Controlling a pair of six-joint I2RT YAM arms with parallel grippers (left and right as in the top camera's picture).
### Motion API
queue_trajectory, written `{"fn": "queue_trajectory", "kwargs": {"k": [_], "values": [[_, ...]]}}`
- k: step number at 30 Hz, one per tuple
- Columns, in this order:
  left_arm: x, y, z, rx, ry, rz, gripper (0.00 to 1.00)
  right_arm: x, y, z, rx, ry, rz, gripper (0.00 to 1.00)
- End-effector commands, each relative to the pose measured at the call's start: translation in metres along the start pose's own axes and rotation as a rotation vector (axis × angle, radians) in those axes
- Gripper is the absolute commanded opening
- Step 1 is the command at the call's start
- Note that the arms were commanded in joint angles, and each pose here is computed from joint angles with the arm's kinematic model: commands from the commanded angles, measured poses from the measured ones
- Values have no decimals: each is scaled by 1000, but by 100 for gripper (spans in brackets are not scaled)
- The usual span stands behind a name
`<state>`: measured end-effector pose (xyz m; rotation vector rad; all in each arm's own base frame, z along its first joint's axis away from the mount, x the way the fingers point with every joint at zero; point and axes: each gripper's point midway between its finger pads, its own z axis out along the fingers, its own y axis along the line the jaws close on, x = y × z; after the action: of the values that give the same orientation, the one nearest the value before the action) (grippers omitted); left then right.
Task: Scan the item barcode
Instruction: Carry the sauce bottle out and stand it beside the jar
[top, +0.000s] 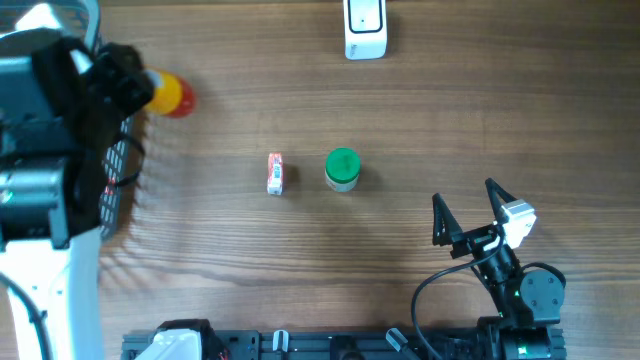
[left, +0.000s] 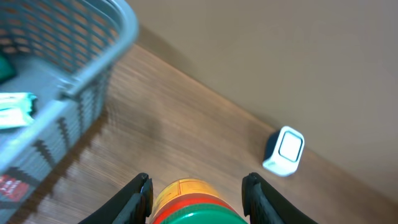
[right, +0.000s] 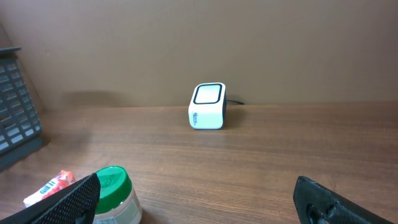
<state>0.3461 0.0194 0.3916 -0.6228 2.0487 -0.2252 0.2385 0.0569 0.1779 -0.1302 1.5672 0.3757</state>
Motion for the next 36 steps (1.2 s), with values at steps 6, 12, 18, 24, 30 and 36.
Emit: {"fn": "queue_trajectory", "kwargs": {"k": [6, 12, 18, 24, 30, 36], "values": [[64, -54, 62, 44, 215, 91, 39, -2, 0, 0, 1, -9, -12, 100], [112, -70, 109, 14, 347, 183, 38, -2, 0, 0, 1, -9, -12, 100], [151, -97, 153, 69, 393, 379, 38, -2, 0, 0, 1, -9, -12, 100], [204, -122, 172, 152, 460, 672, 38, -2, 0, 0, 1, -9, -11, 100], [249, -131, 176, 178, 536, 782, 32, -2, 0, 0, 1, -9, -12, 100], [287, -109, 187, 170, 606, 794, 32, -2, 0, 0, 1, -9, -12, 100]]}}
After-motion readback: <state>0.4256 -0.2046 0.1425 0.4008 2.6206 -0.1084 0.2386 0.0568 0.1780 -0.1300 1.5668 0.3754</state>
